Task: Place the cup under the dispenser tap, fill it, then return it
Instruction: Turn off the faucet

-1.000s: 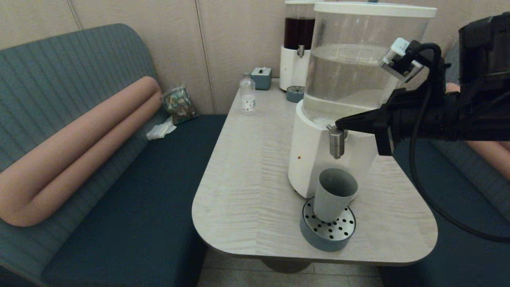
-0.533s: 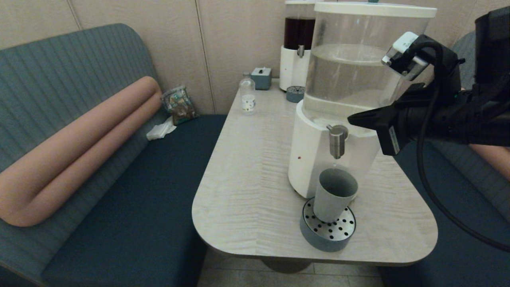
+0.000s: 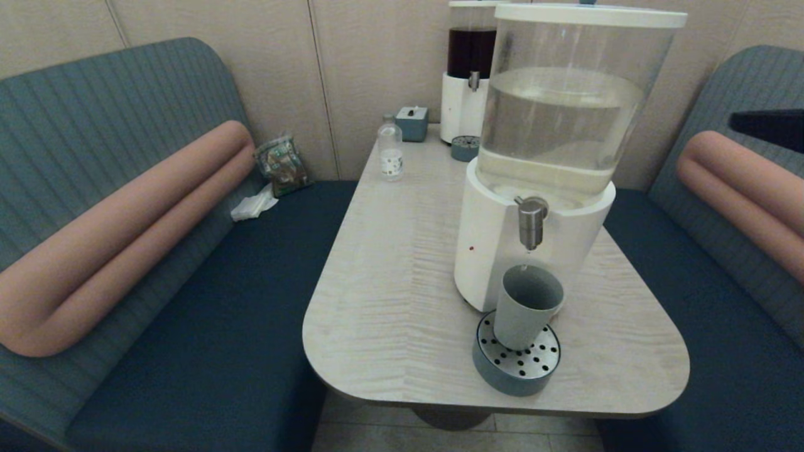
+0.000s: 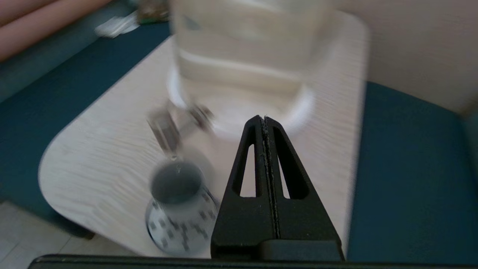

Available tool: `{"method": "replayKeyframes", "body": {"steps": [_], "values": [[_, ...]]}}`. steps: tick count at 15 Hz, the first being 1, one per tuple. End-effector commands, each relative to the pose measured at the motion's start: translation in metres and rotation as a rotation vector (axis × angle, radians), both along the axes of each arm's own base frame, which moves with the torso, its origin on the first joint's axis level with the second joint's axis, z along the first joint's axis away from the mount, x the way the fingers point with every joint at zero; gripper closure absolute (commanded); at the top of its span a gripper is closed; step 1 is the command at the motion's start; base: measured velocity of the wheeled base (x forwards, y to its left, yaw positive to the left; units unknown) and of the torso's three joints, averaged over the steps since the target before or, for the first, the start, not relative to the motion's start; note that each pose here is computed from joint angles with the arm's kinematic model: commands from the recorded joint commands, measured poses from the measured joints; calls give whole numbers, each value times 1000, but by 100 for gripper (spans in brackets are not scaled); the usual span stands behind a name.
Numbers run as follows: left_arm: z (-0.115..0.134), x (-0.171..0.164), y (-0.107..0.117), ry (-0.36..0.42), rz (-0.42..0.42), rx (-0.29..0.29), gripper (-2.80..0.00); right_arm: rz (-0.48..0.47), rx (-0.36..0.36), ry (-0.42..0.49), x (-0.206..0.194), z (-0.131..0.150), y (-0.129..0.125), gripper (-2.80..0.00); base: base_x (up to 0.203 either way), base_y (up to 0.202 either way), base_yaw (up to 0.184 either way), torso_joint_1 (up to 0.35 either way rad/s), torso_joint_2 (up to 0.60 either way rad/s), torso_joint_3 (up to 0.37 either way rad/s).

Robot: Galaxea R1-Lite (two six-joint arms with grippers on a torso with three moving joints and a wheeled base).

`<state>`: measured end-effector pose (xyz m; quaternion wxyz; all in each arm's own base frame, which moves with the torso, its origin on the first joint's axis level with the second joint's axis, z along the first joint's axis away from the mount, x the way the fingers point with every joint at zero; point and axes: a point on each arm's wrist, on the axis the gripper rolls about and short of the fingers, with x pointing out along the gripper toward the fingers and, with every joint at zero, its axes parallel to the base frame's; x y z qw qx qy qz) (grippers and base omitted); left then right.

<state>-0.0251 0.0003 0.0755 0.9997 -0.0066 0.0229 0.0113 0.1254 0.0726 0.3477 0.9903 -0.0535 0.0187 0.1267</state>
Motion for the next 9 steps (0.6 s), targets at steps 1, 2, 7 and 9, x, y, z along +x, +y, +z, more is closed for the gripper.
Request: {"method": "replayKeyframes", "body": {"steps": [1,2,7,9], "values": [[0,0,0,2,1,0,0,-21,60,-89,-52,-2,-34,0,0,0,0,0,0,0],[0,0,0,2,1,0,0,-32,73,-105,-70,-13,-46,0,0,0,0,0,0,0],[0,0,0,2,1,0,0,-142,75,-205,-135,-64,-89,0,0,0,0,0,0,0],[0,0,0,2,1,0,0,-300,57,-245,-148,-68,-94,0,0,0,0,0,0,0]]}}
